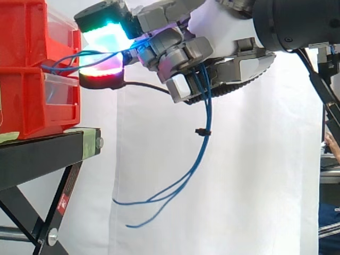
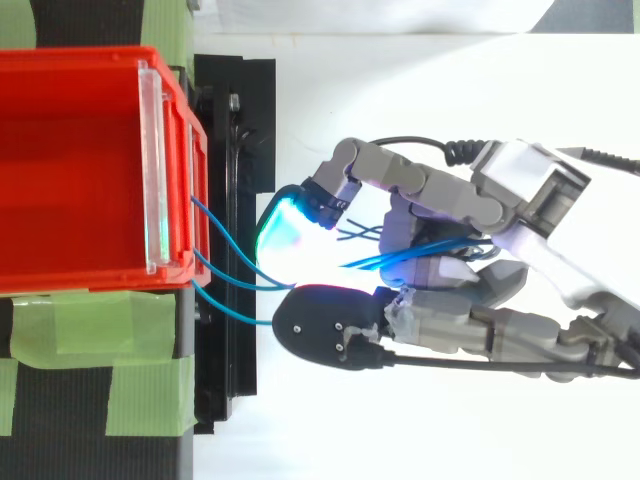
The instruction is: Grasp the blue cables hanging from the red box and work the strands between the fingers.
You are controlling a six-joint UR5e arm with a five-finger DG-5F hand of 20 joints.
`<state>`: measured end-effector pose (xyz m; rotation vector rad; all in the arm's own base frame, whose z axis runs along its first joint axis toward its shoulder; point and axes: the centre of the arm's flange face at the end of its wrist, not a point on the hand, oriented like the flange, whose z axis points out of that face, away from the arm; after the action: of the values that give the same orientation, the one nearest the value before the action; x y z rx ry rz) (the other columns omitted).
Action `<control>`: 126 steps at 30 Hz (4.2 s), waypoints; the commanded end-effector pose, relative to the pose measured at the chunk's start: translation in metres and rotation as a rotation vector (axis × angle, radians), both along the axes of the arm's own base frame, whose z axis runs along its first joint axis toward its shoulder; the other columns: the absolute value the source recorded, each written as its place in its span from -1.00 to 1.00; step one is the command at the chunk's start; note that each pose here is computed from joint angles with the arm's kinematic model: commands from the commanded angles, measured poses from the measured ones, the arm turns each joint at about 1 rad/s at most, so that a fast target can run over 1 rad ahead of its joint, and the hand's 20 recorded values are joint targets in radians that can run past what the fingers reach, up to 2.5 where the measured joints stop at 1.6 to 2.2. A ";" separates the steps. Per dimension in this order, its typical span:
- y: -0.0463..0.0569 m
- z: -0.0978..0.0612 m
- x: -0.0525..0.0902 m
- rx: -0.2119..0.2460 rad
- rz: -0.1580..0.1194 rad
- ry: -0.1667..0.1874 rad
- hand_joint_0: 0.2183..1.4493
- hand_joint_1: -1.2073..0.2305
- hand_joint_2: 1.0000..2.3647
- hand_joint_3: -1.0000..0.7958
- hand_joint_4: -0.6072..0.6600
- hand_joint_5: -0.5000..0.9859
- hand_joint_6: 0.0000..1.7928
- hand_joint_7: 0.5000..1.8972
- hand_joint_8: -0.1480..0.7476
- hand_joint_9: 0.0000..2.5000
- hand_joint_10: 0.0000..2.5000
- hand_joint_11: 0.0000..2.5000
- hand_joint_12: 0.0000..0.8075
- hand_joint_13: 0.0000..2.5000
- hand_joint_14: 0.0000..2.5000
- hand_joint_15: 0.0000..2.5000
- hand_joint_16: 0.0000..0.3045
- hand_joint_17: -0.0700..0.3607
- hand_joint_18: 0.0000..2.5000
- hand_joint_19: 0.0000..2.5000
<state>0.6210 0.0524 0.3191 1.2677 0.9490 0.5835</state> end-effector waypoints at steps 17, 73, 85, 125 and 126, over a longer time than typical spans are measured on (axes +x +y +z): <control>0.000 -0.001 0.000 0.003 0.001 -0.001 0.05 -0.42 -0.99 -0.79 0.37 -0.45 -0.19 -0.04 0.55 -0.73 1.00 1.00 0.51 -0.15 1.00 0.36 -0.59 -0.02 0.22 -0.32; 0.000 0.000 0.000 0.004 0.001 -0.002 0.01 -0.22 -0.98 -0.63 0.44 -0.25 -0.13 0.01 0.56 -0.67 1.00 1.00 0.50 -0.12 1.00 0.30 -0.60 -0.04 0.23 -0.42; 0.000 0.000 0.000 0.004 0.001 -0.002 0.14 -0.28 -0.97 -0.42 0.44 -0.34 -0.05 -0.05 0.56 -0.67 1.00 1.00 0.47 -0.13 1.00 0.30 -0.60 -0.04 0.24 -0.39; 0.000 0.000 0.000 0.033 0.001 -0.021 0.36 -0.46 -1.00 0.76 0.36 -0.34 -0.37 0.05 0.50 -0.84 1.00 1.00 0.48 -0.26 1.00 0.30 -0.54 0.06 0.06 -0.55; 0.000 0.000 0.000 0.035 0.001 -0.022 0.35 -0.47 -1.00 0.74 0.36 -0.34 -0.40 0.07 0.50 -0.84 1.00 1.00 0.49 -0.26 1.00 0.33 -0.54 0.06 0.07 -0.53</control>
<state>0.6210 0.0527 0.3192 1.2862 0.9279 0.6117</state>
